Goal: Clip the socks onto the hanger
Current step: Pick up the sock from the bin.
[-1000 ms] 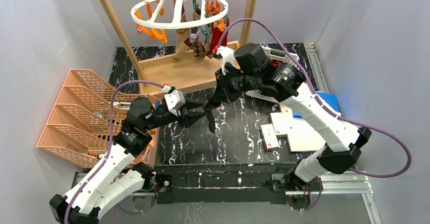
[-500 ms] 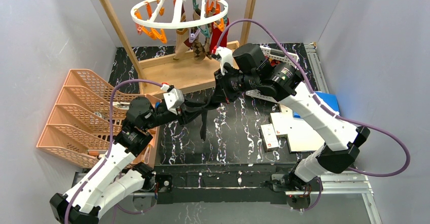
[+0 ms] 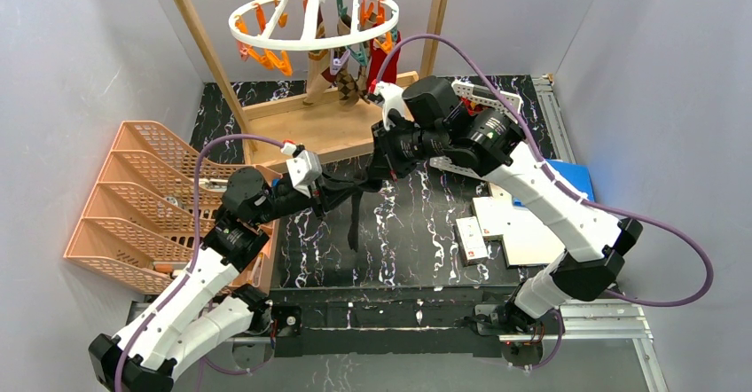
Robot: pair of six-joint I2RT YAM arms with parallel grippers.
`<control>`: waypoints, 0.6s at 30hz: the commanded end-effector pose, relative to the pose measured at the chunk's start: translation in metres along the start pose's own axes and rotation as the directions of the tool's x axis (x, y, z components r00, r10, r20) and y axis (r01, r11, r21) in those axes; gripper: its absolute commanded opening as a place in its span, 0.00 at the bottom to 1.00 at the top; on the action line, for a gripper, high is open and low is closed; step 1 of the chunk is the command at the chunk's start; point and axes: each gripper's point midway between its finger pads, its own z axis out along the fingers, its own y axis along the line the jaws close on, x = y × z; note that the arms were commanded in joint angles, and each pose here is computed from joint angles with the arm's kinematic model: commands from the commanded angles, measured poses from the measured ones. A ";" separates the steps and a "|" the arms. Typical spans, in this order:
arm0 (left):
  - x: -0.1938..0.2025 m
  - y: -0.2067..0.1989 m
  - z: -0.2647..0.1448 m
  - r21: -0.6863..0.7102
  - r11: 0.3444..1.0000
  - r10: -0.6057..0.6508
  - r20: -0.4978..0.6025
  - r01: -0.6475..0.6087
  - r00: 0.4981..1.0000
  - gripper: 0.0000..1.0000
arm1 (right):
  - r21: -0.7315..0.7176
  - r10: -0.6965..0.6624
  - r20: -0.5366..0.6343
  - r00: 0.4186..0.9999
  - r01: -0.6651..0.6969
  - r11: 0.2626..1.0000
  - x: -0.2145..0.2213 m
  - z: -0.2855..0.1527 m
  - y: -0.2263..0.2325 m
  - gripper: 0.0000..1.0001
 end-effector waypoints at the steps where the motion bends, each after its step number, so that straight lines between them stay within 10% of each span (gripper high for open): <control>1: -0.020 -0.004 -0.001 0.007 1.000 0.022 0.049 -0.022 0.999 0.00 | 0.038 0.007 0.059 0.998 -0.009 0.999 -0.015 -0.004 -0.002 0.01; 7: -0.018 -0.002 -0.005 -0.017 0.999 0.032 0.046 -0.031 0.998 0.00 | 0.073 0.011 0.057 0.998 -0.015 0.997 -0.013 -0.009 -0.007 0.05; 18: -0.018 -0.001 -0.007 -0.028 0.999 0.026 0.047 -0.025 0.999 0.00 | 0.060 0.015 0.088 0.996 -0.020 0.998 -0.019 -0.022 0.000 0.47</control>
